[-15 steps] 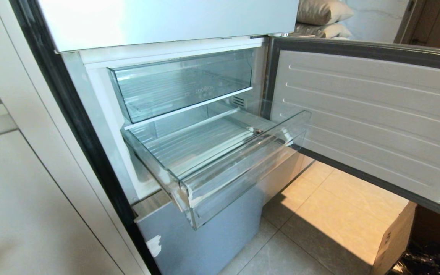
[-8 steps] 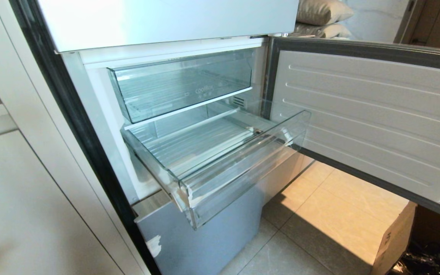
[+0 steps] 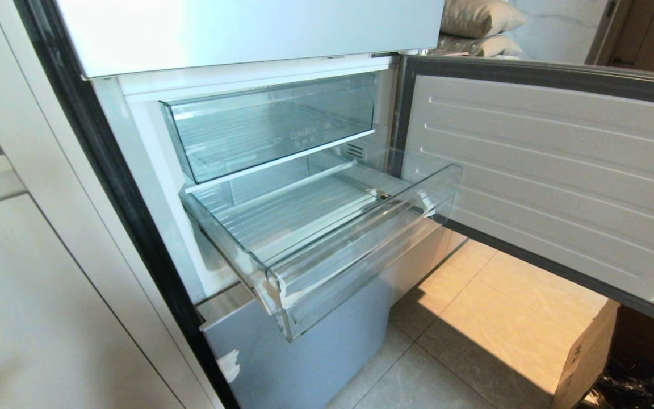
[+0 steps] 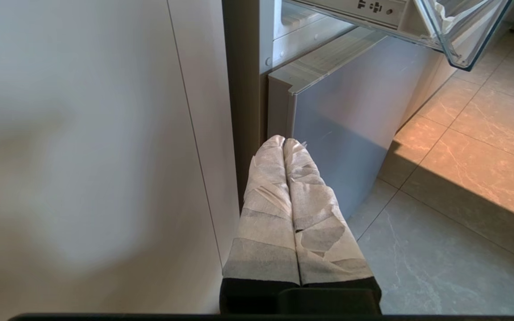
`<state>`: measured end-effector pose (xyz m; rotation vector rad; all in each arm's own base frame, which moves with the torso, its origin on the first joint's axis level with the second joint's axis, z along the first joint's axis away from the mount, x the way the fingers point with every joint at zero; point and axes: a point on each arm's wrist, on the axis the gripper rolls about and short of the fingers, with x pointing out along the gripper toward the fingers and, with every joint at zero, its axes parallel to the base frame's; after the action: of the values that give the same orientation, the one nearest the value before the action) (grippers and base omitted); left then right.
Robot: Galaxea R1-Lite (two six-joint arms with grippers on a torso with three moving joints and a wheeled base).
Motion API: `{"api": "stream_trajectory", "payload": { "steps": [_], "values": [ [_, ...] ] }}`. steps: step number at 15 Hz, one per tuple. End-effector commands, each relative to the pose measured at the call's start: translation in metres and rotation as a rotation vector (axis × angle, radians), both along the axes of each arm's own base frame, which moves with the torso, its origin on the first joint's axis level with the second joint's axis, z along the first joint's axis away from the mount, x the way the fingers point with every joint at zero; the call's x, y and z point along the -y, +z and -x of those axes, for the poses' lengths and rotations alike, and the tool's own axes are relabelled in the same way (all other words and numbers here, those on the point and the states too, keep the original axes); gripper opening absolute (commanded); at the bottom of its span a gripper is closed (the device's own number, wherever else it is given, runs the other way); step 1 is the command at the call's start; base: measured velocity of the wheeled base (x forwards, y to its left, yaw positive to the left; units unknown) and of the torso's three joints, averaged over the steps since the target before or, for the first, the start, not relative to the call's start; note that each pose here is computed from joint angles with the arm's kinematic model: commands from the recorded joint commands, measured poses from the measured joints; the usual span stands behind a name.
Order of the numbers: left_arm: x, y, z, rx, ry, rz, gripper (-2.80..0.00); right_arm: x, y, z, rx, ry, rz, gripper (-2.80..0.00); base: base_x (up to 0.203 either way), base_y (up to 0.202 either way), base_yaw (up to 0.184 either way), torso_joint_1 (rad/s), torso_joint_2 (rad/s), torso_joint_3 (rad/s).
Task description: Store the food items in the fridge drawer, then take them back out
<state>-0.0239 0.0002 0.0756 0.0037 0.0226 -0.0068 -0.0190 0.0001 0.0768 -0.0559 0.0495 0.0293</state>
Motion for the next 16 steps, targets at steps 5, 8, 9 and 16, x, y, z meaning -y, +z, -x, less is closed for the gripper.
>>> {"api": "stream_trajectory", "payload": {
  "steps": [5, 8, 9, 16],
  "values": [
    [0.0000, 0.0000, 0.0000, 0.000, 0.001, 0.001, -2.80, 0.0002, -0.0013, 0.0038, 0.050, -0.021, -0.038, -2.80, 0.000, 0.000, 0.000, 0.000, 0.00, 0.000],
    [0.0000, 0.0000, 0.0000, 0.000, 0.001, 0.001, -2.80, 0.0003, -0.0013, 0.0038, 0.050, -0.023, -0.048, -2.80, 0.000, 0.000, 0.000, 0.000, 0.00, 0.000],
    [0.0000, 0.0000, 0.0000, 0.000, 0.001, 0.000, -2.80, 0.0003, -0.0011, 0.0038, 0.051, -0.022, -0.048, -2.80, -0.006, -0.010, 0.079, 0.002, 0.01, 0.000],
    [0.0000, 0.0000, 0.0000, 0.000, 0.001, 0.001, -2.80, 0.0003, -0.0011, 0.0038, 0.051, -0.023, -0.050, -2.80, 0.000, -0.005, 0.167, 0.001, 0.00, 0.002]
  ]
}}
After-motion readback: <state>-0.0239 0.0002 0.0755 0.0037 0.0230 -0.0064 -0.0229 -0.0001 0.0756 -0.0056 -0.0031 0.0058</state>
